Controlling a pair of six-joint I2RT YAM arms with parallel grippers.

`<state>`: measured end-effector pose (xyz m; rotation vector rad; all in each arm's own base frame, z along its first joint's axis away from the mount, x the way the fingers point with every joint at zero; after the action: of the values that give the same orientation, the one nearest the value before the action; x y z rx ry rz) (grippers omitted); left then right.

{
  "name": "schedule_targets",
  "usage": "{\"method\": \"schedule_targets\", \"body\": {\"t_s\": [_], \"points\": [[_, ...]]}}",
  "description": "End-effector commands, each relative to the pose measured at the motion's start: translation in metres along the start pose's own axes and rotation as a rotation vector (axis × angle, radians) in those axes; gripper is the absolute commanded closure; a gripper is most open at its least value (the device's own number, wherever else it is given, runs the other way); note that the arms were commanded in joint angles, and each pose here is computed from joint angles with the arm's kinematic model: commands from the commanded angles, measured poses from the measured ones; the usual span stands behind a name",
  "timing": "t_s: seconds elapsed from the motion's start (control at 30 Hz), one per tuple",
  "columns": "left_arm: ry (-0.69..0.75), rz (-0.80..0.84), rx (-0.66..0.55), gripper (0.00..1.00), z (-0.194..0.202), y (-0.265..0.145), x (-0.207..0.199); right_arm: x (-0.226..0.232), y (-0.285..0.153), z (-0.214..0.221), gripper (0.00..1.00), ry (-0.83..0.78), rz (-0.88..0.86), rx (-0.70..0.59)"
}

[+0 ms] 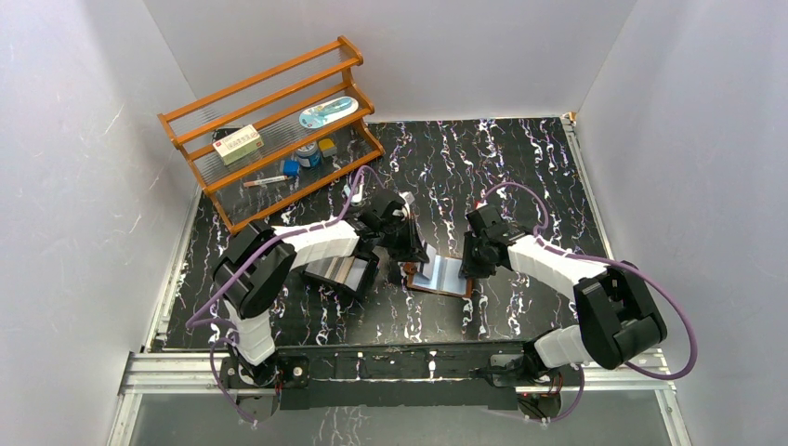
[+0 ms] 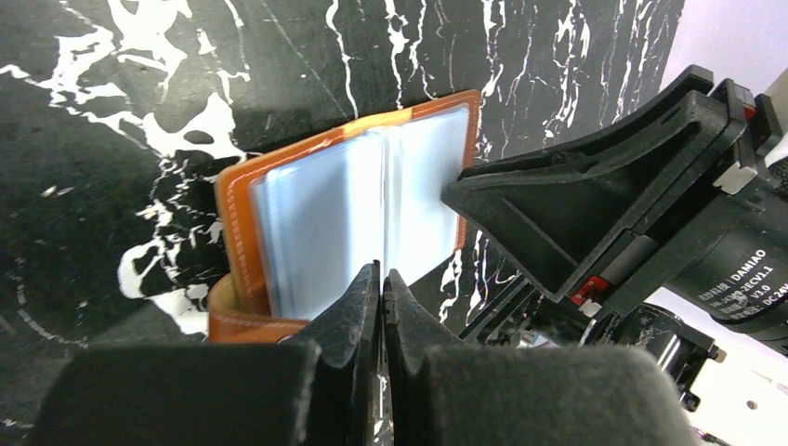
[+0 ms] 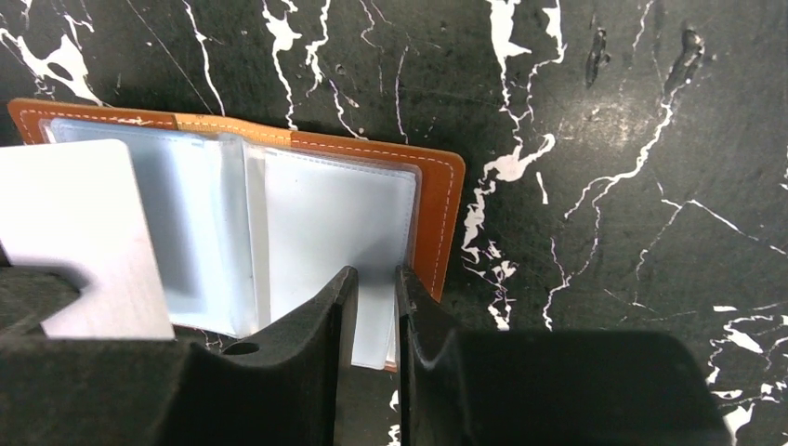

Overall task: Put the credit cards into the card holder
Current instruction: Insert the credit card into the card holder.

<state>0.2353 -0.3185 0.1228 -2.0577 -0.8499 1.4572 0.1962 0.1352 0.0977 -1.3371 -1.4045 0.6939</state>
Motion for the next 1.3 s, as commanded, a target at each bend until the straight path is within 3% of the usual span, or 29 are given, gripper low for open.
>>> {"method": "schedule_targets", "body": {"t_s": [0.0,0.23,0.77,1.27], "points": [[0.033,0.090,-0.048,1.00,-0.011,0.000,-0.021,-0.003,0.006,0.002,0.71,0.007,-0.010,0.002],[0.056,0.139,-0.014,1.00,0.003,0.015,-0.019,-0.003,0.005,0.003,0.71,0.013,-0.013,-0.003],[0.021,0.040,0.031,1.00,0.031,0.023,0.002,-0.003,-0.002,0.003,0.70,0.028,-0.018,-0.014],[0.018,0.068,0.026,1.00,0.028,0.024,-0.002,-0.004,0.002,0.007,0.70,0.037,-0.029,-0.001]]}}
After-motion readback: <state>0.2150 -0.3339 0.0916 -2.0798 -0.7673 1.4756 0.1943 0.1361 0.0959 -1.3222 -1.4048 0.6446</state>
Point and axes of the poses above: each gripper's point midway between its finger pads, its own y axis out along the fingers, its own x axis along the line the jaws close on, z = x × y, the point moved 8 cm from there along -y, back along the fingers, and after that the axes turned 6 degrees about y, right-handed, at the moved point
